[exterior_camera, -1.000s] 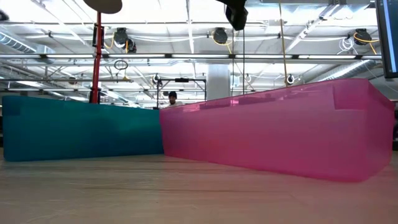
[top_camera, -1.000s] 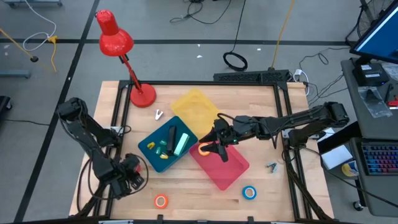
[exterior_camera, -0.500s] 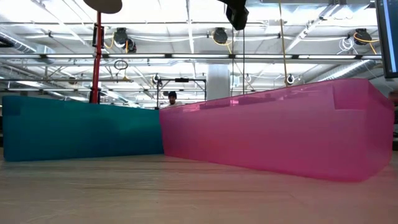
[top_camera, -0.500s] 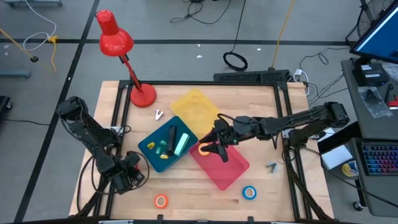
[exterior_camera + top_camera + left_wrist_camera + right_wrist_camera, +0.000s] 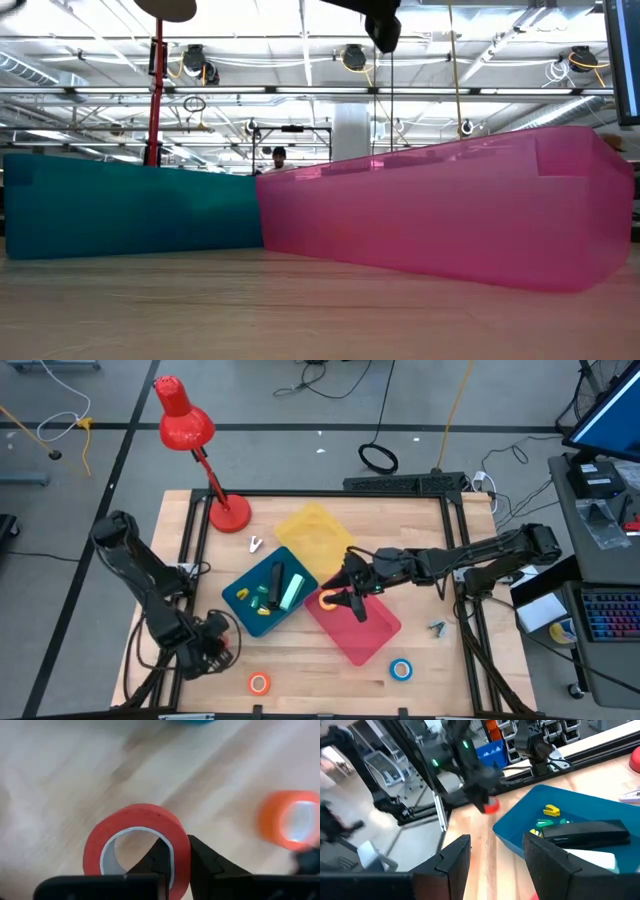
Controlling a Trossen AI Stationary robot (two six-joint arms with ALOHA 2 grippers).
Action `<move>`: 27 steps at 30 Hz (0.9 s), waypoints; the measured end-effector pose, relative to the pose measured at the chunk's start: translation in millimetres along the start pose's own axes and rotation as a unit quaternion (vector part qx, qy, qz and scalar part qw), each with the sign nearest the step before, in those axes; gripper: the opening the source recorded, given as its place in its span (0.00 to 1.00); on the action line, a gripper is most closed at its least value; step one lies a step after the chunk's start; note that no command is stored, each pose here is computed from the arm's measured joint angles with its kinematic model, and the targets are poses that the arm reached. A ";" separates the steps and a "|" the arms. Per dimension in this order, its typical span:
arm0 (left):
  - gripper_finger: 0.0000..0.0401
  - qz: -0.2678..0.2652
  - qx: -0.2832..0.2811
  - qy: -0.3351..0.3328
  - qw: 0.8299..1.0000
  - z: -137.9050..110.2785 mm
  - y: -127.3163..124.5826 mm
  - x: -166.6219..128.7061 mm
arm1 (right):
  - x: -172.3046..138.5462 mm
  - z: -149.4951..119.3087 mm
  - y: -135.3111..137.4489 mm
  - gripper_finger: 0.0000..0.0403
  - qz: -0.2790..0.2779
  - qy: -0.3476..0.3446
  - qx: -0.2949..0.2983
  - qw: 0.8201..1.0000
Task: Pick and place Stapler, Stapler remover, tape
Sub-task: Put the red tape into the red bin
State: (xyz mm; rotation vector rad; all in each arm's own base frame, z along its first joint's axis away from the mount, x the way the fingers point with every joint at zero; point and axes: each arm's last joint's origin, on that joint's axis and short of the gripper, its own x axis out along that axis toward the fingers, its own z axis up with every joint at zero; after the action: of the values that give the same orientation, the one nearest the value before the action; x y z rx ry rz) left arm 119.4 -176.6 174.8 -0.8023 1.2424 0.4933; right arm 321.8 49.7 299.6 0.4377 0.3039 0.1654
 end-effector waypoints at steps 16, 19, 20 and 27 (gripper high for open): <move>0.08 -0.282 0.151 -0.327 0.889 39.8 -88.9 -80.7 | -16.6 8.7 3.5 0.41 -0.002 -0.005 -0.113 0.994; 0.08 -0.287 0.151 -0.347 0.880 61.9 -95.6 -82.0 | -37.8 16.7 6.4 0.41 -0.007 -0.003 -0.127 0.992; 0.08 -0.288 0.151 -0.352 0.878 69.3 -97.6 -81.3 | -45.7 18.2 7.3 0.41 -0.012 0.002 -0.132 0.991; 0.08 -0.260 0.166 -0.371 0.876 121.7 -124.6 -74.2 | -105.8 24.5 16.2 0.41 -0.020 0.025 -0.151 0.988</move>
State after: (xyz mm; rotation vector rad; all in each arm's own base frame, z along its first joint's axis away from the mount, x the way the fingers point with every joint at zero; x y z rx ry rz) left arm 266.4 -156.7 292.4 -0.5328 0.3462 0.1034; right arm 228.6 31.2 354.6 0.1278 0.3308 0.1811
